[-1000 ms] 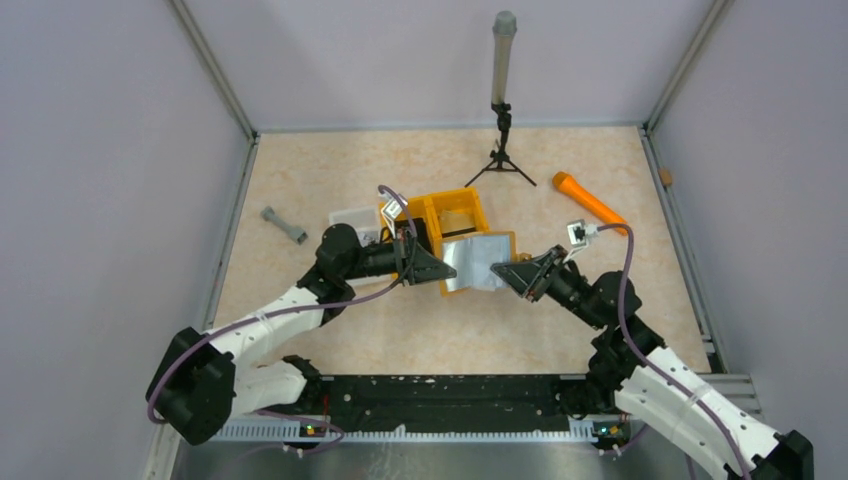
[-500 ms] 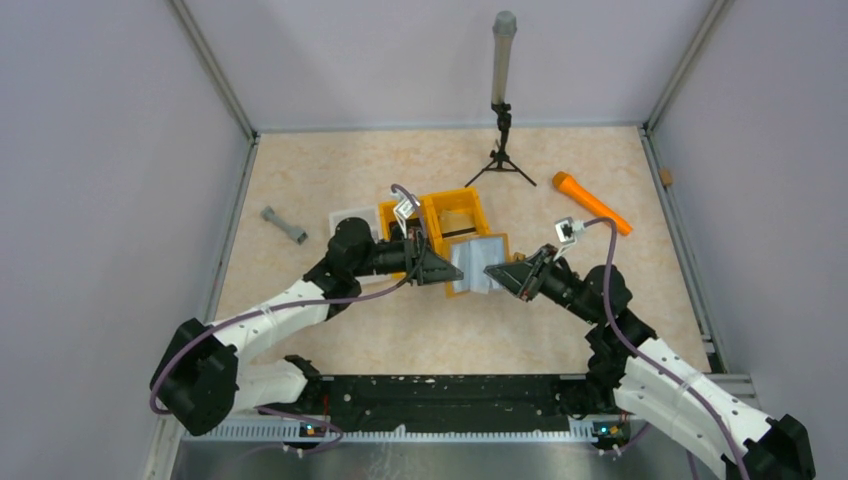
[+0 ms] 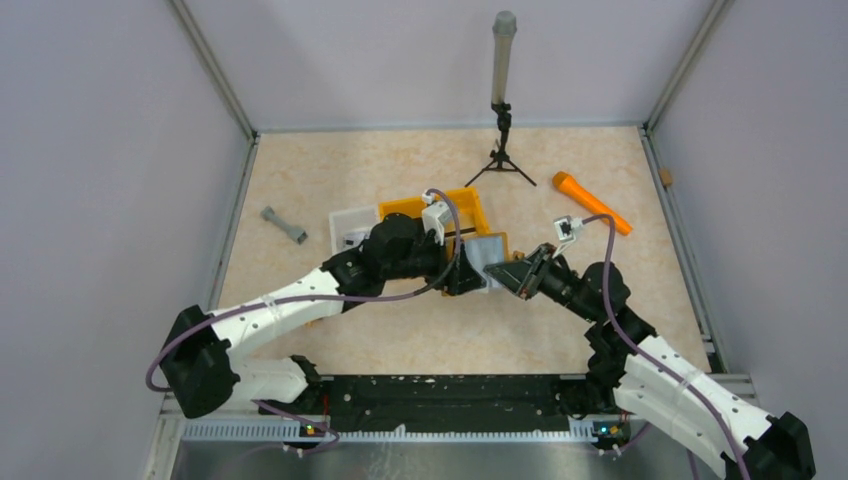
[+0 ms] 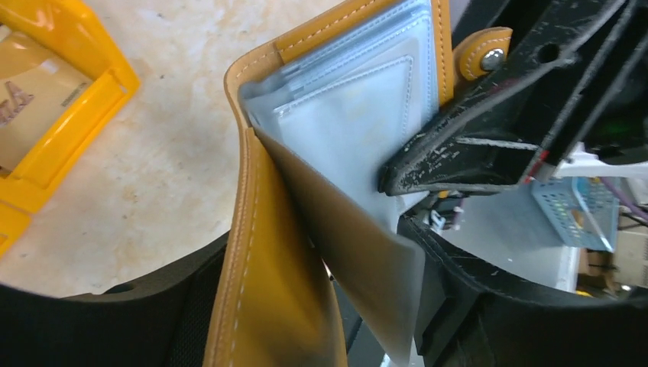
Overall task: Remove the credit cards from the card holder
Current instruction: Remove the credit card from the card holder.
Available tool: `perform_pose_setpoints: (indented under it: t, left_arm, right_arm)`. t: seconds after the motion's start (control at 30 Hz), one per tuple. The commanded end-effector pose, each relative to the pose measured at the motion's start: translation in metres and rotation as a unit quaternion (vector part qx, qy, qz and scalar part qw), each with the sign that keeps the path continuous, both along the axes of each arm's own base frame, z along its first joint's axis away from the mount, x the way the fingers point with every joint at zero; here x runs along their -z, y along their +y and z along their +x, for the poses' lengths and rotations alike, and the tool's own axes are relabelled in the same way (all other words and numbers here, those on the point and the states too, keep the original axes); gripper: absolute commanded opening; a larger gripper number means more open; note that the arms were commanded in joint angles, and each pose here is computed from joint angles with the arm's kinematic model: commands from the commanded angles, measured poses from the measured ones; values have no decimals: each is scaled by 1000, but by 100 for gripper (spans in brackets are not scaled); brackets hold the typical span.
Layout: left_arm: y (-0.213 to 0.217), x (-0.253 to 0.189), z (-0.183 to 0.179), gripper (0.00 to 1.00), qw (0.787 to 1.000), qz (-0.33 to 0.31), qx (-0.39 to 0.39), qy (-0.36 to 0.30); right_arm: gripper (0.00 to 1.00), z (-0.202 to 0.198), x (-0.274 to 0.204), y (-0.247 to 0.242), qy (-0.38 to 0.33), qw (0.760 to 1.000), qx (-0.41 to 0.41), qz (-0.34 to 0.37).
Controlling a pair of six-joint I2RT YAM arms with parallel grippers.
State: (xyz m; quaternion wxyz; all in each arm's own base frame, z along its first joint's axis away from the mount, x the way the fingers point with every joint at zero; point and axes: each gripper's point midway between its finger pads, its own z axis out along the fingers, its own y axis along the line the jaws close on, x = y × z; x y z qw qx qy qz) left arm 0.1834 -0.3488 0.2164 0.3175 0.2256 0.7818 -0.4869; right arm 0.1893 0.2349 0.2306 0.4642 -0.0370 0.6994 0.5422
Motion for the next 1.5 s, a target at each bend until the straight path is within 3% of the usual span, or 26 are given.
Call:
perform_pose_setpoints:
  t: [0.0,0.13,0.23,0.33,0.43,0.63,0.8,0.93,1.0,1.17,1.47]
  left_arm:
    - [0,11,13,70,996,75,-33,-29]
    - [3,24,17,49,993,104,-48,-21]
    - [4,24,17,25,994,95,-53,-18]
    - [10,21,18,11,995,78,-66,-12]
    - [12,15,17,9,997,48,-60,2]
    - [10,-4,8,10,999,-43,-11,32]
    - [11,-15,1,10,997,-71,12,36]
    - [12,-18,0,10,995,-86,20,43]
    - [12,-22,-2,10,994,-97,26,45]
    - [11,-22,-3,11,993,-103,35,50]
    - [11,-22,-6,14,992,-110,47,52]
  right_arm:
    - [0,3,-41,0,-31,999,7,40]
    - [0,1,-45,-1,-35,998,6,44]
    - [17,2,-43,-4,-35,999,14,39]
    - [28,3,-42,-9,-37,998,27,35]
    - [35,3,-40,-13,-36,998,39,35]
    - [33,2,-38,-18,-36,998,48,36]
    - [59,1,-31,-13,-32,999,35,24]
    - [64,1,-30,-11,-34,999,28,22]
    - [60,1,-28,-11,-31,999,29,20]
    - [31,3,-28,-14,-30,998,40,23]
    - [5,5,-28,-25,-34,997,70,24]
